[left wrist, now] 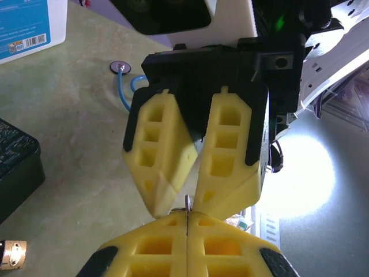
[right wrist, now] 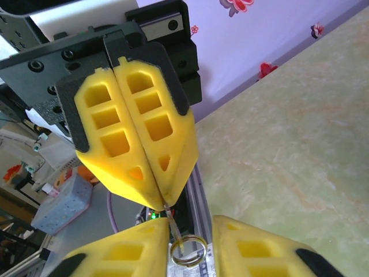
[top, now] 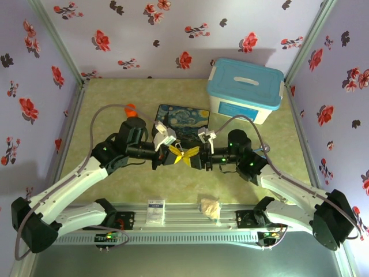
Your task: Unlock the padlock with the key
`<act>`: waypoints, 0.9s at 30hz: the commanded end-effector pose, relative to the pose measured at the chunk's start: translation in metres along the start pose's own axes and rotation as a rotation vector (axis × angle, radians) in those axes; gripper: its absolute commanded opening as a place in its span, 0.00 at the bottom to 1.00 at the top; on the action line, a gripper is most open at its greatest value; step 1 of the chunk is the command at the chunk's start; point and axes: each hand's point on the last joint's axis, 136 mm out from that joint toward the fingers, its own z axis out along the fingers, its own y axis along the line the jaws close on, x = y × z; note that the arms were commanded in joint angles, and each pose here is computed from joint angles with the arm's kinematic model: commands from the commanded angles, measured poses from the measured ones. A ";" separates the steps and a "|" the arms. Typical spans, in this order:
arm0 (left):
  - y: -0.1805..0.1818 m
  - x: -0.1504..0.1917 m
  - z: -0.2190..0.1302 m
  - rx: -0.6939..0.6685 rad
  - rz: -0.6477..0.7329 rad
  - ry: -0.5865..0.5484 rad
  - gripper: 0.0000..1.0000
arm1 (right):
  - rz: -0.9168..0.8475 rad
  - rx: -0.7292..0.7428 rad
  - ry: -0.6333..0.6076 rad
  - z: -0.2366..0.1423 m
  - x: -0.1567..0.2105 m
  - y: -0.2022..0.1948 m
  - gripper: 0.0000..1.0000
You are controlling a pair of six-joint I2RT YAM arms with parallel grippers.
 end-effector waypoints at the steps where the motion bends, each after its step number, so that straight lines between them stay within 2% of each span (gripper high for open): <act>1: -0.004 -0.004 -0.004 0.019 -0.015 -0.034 0.00 | -0.015 -0.026 0.010 -0.002 0.005 0.008 0.20; 9: 0.001 -0.002 -0.004 0.007 -0.034 -0.031 0.00 | -0.008 -0.048 0.019 -0.002 0.006 0.012 0.03; 11: 0.002 -0.003 -0.003 0.007 -0.039 -0.040 0.00 | 0.000 -0.046 0.022 -0.002 0.007 0.011 0.04; 14: 0.003 -0.003 -0.002 0.010 -0.048 -0.045 0.00 | 0.003 -0.049 0.009 -0.002 0.006 0.012 0.24; 15: 0.003 -0.004 -0.002 0.010 -0.047 -0.047 0.00 | 0.002 -0.051 0.003 -0.002 0.005 0.012 0.25; 20: 0.004 -0.004 -0.001 0.012 -0.047 -0.047 0.00 | 0.005 -0.058 0.004 0.001 0.004 0.011 0.20; 24: 0.004 -0.005 0.000 0.018 -0.051 -0.046 0.00 | 0.014 -0.052 0.011 0.004 0.006 0.008 0.21; 27: 0.003 -0.004 -0.001 0.018 -0.051 -0.047 0.00 | 0.000 -0.029 -0.006 0.002 0.004 0.005 0.17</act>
